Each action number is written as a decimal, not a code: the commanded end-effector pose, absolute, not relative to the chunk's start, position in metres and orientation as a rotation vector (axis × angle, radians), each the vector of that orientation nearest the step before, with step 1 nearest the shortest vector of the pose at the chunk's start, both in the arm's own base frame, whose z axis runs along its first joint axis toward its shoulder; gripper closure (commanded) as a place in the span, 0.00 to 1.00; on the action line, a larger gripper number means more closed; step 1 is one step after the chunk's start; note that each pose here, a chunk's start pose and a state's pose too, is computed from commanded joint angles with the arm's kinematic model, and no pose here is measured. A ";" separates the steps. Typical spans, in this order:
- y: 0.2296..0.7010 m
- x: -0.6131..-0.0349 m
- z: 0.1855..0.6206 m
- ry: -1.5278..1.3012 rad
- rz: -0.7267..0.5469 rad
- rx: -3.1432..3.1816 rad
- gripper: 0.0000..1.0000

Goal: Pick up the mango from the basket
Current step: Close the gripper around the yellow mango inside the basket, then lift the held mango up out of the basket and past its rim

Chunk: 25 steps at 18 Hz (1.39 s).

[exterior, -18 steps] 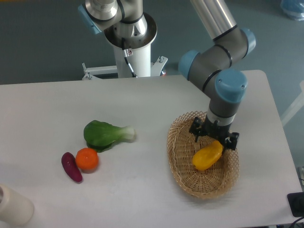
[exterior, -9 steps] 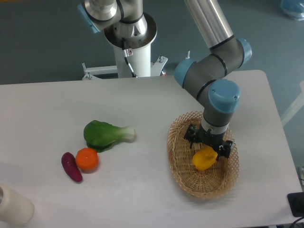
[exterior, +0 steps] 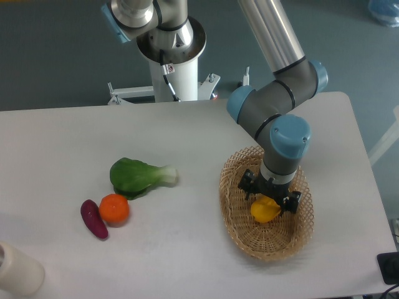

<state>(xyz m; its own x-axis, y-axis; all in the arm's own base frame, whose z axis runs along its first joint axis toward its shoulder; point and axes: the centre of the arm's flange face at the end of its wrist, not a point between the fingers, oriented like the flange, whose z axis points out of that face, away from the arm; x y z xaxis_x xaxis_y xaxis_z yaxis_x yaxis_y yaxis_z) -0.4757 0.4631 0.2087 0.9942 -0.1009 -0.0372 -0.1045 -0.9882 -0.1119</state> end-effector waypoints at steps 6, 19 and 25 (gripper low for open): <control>0.462 -0.478 0.223 0.162 0.077 -3.010 0.56; 0.426 -0.503 0.288 0.080 0.176 -2.979 0.57; 0.395 -0.529 0.312 0.081 0.176 -2.996 0.57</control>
